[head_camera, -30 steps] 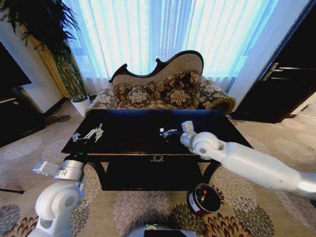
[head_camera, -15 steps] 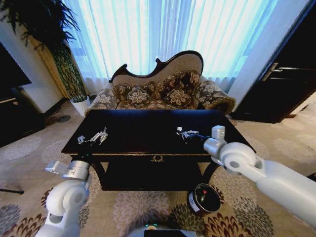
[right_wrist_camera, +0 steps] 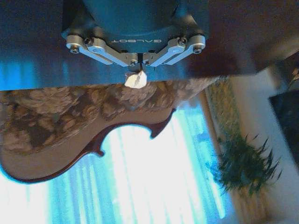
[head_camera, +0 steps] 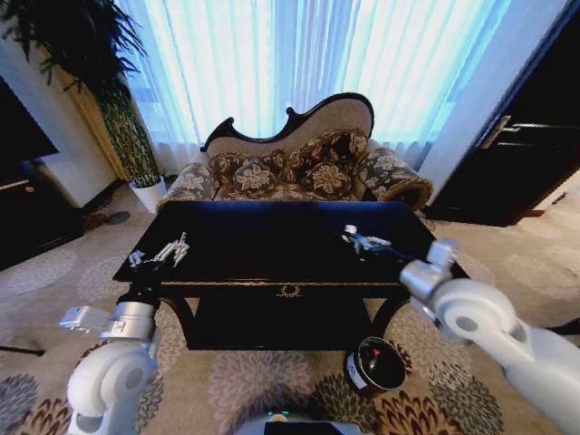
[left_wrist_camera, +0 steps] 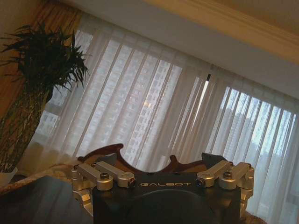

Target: Move to the front of the table and place the trash on the table into the trash bin.

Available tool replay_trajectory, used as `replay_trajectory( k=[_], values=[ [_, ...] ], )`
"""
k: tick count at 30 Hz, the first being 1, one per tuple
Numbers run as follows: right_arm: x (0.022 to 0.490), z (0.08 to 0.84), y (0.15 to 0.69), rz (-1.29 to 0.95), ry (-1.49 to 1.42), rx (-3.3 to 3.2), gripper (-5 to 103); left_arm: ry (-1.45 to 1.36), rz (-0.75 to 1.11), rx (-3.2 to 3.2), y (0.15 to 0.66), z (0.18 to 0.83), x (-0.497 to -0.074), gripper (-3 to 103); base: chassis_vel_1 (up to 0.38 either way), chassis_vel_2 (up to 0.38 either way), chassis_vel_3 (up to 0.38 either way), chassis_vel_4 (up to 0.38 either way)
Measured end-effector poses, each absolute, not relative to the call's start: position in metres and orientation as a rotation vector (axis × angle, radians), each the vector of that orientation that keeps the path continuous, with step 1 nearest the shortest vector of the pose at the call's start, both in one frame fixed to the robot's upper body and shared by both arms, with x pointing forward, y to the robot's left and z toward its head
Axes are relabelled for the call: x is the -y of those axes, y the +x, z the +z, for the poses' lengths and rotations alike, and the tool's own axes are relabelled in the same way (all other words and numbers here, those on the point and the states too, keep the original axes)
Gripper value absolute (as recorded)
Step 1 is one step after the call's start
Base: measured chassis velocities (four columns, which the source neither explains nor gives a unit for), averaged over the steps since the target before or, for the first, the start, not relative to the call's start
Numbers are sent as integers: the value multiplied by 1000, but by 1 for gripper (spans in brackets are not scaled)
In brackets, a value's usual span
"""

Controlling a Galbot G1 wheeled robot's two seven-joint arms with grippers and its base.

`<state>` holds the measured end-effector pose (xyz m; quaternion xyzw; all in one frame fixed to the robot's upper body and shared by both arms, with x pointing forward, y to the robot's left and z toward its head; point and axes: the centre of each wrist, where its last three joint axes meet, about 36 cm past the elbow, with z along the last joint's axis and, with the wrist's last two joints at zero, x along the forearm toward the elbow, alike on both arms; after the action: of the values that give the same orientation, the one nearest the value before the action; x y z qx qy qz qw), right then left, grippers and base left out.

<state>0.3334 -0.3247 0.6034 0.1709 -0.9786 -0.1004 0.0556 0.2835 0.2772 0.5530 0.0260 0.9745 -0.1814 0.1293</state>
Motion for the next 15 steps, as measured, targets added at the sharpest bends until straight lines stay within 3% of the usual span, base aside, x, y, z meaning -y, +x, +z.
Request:
replay_trajectory(
  k=[7, 11, 15],
  values=[
    [348, 581, 285, -466, 344, 3103, 0, 89, -508, -2824, 273, 562, -274, 100, 0, 0, 0, 0],
    [372, 557, 271, -384, 243, 3184, 0, 75, -509, -2824, 272, 563, -277, 100, 0, 0, 0, 0],
    [407, 501, 269, -269, 365, 3371, 0, 61, -524, -2830, 270, 561, -277, 100, 0, 0, 0, 0]
  ],
)
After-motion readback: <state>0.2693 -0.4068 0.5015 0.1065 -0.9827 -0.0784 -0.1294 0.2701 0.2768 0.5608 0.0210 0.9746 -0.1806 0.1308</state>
